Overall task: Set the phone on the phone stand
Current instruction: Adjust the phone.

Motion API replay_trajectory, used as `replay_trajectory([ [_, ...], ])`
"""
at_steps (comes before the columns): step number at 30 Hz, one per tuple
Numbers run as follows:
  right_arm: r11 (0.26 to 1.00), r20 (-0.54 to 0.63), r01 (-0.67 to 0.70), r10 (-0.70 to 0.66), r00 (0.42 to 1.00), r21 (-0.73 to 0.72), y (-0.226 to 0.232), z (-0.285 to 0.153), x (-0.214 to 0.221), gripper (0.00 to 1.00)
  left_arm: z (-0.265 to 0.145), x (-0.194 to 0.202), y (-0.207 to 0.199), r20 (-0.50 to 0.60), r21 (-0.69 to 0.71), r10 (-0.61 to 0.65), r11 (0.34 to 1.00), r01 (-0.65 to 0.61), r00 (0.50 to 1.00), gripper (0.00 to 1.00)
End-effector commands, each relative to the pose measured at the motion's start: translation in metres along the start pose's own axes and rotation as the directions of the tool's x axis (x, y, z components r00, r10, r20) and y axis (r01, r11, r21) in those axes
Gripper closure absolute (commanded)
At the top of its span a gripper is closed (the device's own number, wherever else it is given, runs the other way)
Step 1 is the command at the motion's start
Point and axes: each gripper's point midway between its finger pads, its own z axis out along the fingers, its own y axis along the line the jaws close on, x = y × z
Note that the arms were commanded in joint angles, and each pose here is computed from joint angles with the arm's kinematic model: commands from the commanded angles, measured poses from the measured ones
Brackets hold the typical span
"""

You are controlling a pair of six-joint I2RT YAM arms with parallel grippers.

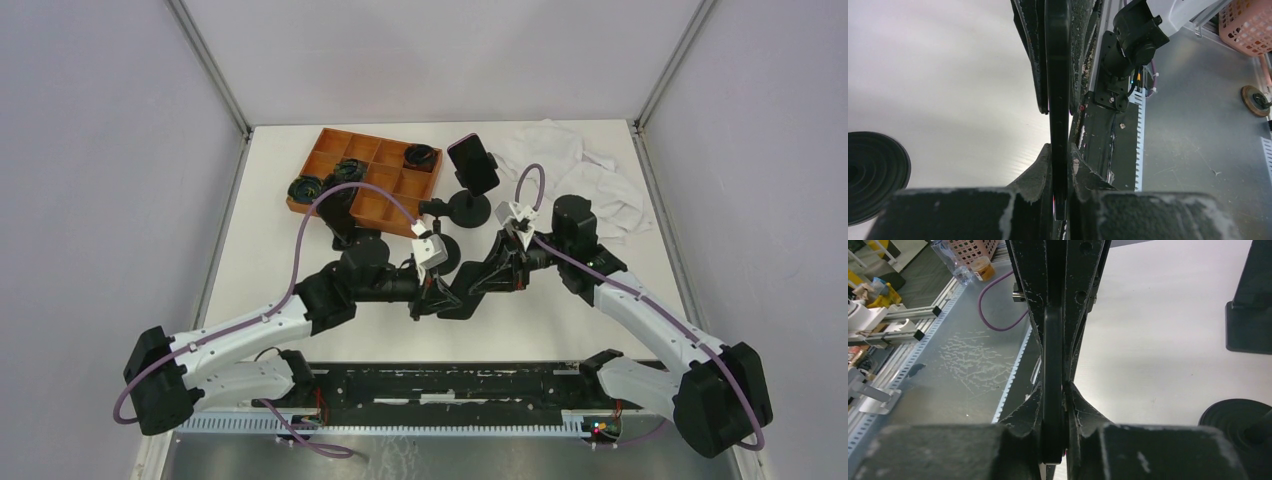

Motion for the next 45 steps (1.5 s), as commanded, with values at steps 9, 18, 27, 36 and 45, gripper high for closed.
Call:
replay_trajectory([
  [9,0.991,0.026,0.109,-0.108,0.994,-0.076,0.017,-0.003,-0.022,1.00,-0.009,-0.047,-0.001,0.144,-0.042,0.075,0.997,-0.070,0.987,0.54],
  [18,0.982,0.046,0.189,-0.189,0.981,0.005,0.010,-0.024,-0.030,1.00,-0.045,-0.066,0.006,0.243,-0.182,0.053,0.983,-0.008,0.969,0.20],
  [27,0.975,0.050,0.213,-0.216,0.975,0.057,0.005,-0.035,-0.036,1.00,-0.078,-0.071,0.055,0.242,-0.492,0.020,0.864,0.105,0.970,0.00],
  [36,0.969,0.050,0.229,-0.234,0.971,0.088,0.000,-0.042,-0.038,1.00,-0.103,-0.078,0.081,0.231,-0.655,0.029,0.744,0.133,0.973,0.00],
  [45,0.967,0.049,0.231,-0.237,0.970,0.110,-0.006,-0.046,-0.040,1.00,-0.103,-0.087,0.099,0.170,-0.739,0.035,0.666,0.104,0.985,0.14],
])
